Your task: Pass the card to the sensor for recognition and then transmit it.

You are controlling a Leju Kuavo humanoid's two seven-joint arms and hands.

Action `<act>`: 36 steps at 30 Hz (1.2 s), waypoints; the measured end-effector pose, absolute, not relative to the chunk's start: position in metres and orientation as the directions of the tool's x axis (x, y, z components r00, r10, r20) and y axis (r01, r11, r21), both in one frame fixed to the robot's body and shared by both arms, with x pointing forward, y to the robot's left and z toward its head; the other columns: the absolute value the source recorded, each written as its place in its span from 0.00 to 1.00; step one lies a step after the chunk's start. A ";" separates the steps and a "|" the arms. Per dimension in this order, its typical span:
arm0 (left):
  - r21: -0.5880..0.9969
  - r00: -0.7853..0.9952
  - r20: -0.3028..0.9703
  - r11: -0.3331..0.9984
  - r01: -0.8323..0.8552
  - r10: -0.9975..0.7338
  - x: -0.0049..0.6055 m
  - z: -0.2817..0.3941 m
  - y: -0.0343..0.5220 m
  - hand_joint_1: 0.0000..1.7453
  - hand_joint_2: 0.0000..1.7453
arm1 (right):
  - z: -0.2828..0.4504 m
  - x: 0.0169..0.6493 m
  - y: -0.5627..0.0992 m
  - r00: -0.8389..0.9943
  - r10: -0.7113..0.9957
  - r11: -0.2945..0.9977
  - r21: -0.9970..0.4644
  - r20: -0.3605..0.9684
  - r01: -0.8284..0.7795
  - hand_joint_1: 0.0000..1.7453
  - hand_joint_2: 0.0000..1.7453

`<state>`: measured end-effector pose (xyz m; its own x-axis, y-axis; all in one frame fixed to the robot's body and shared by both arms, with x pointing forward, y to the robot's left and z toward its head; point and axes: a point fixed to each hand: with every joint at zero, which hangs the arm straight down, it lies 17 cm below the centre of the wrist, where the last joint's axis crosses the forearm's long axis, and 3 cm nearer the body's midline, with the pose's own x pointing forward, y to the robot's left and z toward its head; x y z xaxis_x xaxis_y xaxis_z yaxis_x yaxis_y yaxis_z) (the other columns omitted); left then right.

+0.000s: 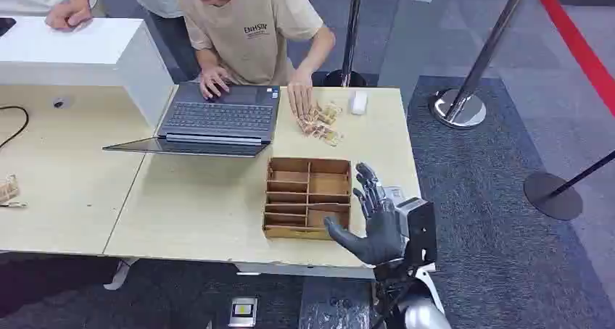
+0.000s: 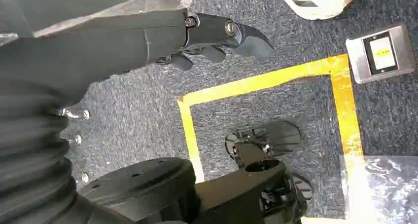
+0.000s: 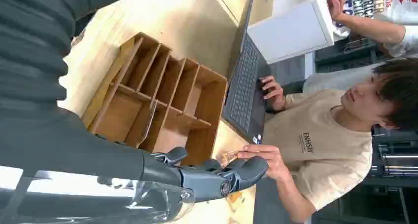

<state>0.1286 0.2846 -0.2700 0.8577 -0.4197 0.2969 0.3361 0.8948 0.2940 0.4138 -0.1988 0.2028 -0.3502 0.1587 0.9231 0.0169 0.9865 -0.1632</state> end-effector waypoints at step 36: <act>0.290 0.863 0.299 0.901 0.323 -0.406 0.129 -0.270 0.283 0.00 1.00 | 0.213 0.419 -0.202 -0.375 0.321 0.946 -0.310 0.870 0.091 0.00 1.00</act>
<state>0.1286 0.2833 -0.2699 0.8634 -0.4061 0.2994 0.3232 0.9008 0.2899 0.4191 -0.2020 0.2125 -0.3751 0.3209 0.8697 0.0914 0.9464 -0.3098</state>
